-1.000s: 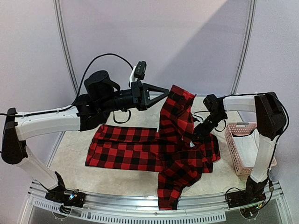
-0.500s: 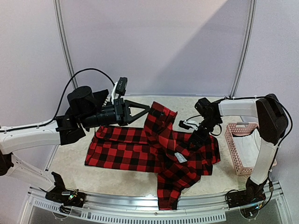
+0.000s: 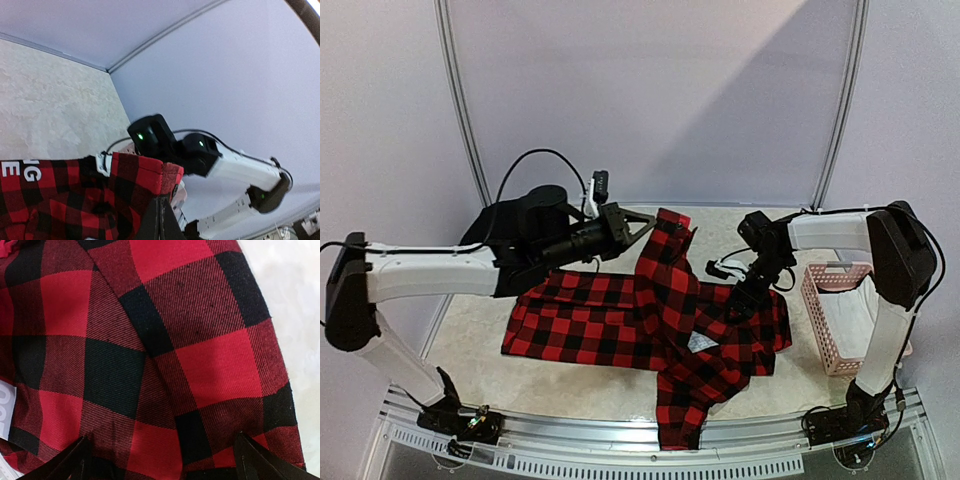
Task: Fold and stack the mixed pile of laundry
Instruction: Adjust the rectangle-folded shirt at the center of the board.
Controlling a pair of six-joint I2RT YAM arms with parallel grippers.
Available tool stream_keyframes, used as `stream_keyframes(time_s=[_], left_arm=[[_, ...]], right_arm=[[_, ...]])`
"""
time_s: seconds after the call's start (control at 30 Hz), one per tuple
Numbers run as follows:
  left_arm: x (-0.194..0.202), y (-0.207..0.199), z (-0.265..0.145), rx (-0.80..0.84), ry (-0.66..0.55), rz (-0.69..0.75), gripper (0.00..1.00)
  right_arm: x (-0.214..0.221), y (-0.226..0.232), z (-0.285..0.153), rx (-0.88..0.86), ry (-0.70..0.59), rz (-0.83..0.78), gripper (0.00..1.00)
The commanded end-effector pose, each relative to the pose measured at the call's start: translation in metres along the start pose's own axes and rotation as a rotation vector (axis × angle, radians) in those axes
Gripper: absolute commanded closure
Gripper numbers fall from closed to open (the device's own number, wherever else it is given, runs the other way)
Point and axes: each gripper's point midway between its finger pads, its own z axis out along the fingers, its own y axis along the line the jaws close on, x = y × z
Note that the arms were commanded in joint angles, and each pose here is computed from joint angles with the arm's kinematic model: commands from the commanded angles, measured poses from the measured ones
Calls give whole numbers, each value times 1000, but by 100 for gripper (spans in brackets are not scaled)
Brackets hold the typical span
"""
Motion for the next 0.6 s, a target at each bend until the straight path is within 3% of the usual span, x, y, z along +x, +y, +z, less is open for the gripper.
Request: stream_keyframes(time_s=[0.0, 0.17, 0.33, 0.43, 0.57], left_arm=[[-48, 49, 39, -19, -166, -160, 100], [-88, 115, 52, -44, -329, -313, 100], [-114, 165, 18, -156, -512, -336, 100], [-110, 179, 1, -237, -529, -339, 100], [-91, 179, -8, -301, -466, -319, 92]], right_arm=[[-1, -3, -6, 1, -18, 11, 1], [0, -11, -13, 1, -33, 50, 1], [-2, -12, -23, 5, -58, 56, 1], [-3, -11, -25, 1, -64, 53, 1], [-4, -11, -25, -2, -67, 52, 1]])
